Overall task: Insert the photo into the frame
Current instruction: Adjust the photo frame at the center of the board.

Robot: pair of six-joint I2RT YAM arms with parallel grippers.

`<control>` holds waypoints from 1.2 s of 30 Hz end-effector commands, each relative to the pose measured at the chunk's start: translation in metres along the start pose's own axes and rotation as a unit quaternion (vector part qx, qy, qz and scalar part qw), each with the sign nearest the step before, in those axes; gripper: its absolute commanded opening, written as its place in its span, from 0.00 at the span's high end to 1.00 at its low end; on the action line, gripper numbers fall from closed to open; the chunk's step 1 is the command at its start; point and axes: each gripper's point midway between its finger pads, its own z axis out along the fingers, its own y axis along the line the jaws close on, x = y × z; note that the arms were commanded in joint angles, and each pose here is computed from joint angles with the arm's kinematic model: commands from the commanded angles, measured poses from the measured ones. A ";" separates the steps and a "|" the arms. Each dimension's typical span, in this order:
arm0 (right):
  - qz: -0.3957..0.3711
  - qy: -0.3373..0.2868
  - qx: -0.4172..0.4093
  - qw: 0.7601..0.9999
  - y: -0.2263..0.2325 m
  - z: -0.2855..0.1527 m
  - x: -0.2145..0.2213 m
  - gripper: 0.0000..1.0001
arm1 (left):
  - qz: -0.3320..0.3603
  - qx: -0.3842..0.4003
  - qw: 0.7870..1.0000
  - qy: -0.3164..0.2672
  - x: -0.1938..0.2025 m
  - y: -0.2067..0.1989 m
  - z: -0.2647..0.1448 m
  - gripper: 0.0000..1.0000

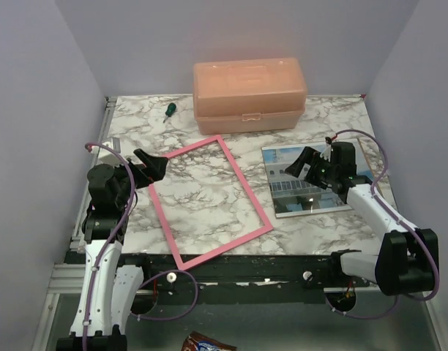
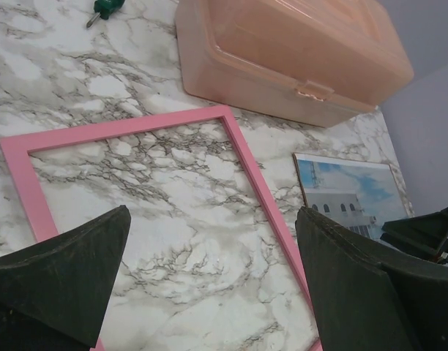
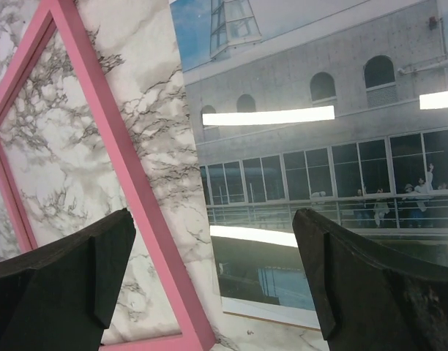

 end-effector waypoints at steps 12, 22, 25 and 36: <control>-0.144 0.115 0.003 0.983 0.086 0.050 0.079 0.00 | 0.022 0.009 0.998 0.056 0.005 -0.008 -0.003 0.01; -0.238 0.120 0.130 0.955 0.086 0.091 0.102 0.13 | 0.057 0.011 0.991 0.119 0.012 -0.025 -0.003 0.01; -0.245 0.133 0.129 0.952 0.084 0.098 0.112 0.21 | 0.062 0.028 0.990 0.120 0.011 -0.035 -0.003 0.01; -0.244 0.150 0.128 0.949 0.086 0.097 0.132 0.69 | 0.076 0.036 0.986 0.140 0.020 -0.048 0.004 0.01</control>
